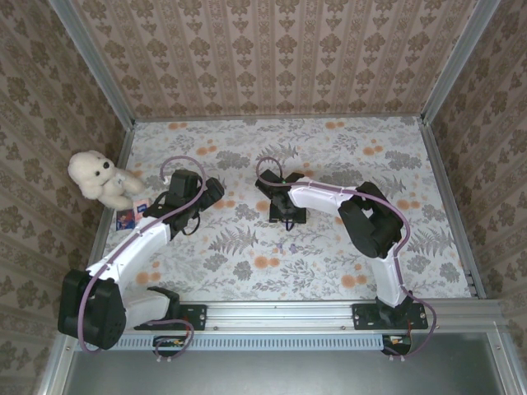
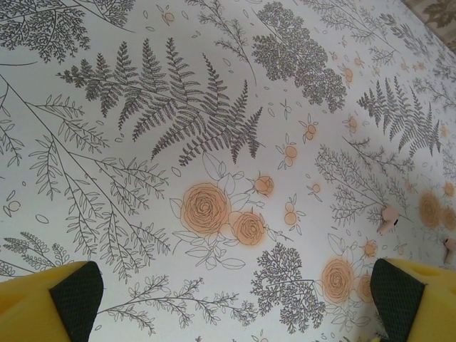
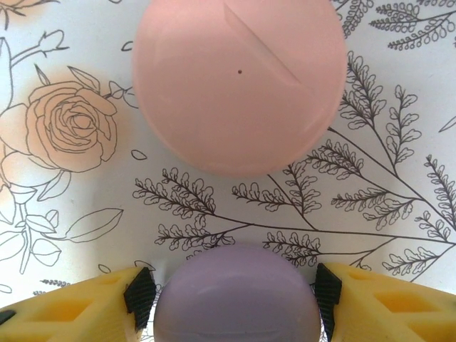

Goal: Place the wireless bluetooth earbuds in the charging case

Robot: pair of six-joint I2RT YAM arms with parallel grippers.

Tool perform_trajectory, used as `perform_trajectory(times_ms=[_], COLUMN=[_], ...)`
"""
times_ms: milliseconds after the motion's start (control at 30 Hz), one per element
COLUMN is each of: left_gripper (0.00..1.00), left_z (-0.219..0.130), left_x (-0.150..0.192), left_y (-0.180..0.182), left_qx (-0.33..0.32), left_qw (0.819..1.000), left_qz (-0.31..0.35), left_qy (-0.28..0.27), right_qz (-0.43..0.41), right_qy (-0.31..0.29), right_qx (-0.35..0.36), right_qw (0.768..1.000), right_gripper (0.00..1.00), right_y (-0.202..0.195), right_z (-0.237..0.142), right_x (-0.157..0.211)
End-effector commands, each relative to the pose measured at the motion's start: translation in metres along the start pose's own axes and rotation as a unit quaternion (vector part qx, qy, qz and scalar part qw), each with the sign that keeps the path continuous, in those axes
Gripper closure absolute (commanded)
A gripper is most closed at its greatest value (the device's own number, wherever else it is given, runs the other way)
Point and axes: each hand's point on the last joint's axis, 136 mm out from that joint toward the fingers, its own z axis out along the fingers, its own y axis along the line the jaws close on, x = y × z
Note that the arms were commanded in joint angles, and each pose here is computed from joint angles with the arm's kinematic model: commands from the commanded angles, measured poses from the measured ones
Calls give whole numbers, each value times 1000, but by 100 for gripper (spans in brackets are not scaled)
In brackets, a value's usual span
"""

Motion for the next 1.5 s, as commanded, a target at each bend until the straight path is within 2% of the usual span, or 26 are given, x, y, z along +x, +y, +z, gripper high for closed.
perform_trajectory(times_ms=[0, 167, 333, 600, 767, 900, 1067, 1267, 1467], left_gripper=[0, 0, 0, 0, 0, 1, 0, 1, 9], left_z=[-5, -5, -7, -13, -4, 2, 5, 13, 25], left_x=[-3, -3, -5, -6, 5, 14, 25, 39, 59], left_y=[-1, -1, -4, 1, -18, -39, -54, -66, -77], left_qx=[6, 5, 12, 22, 90, 168, 232, 282, 307], left_qw=[1000, 1000, 1000, 999, 996, 986, 972, 959, 949], left_qz=[-5, -5, -13, -22, -2, 15, 26, 32, 47], left_qy=[-1, -2, -8, -30, -15, -11, 0, 26, 55], right_qz=[-11, 1, 33, 84, 116, 152, 206, 254, 285], right_qy=[33, 38, 35, 10, -6, -13, -12, 1, 9], right_qx=[24, 19, -3, -62, -103, -136, -182, -218, -241], right_qw=[999, 999, 999, 995, 988, 979, 961, 942, 928], right_gripper=[36, 39, 46, 51, 51, 51, 51, 52, 52], right_y=[-15, -14, -11, 2, 14, 24, 37, 52, 63], right_z=[20, 20, 12, -19, -38, -50, -54, -49, -46], right_x=[18, 21, 22, 12, -1, -18, -43, -59, -67])
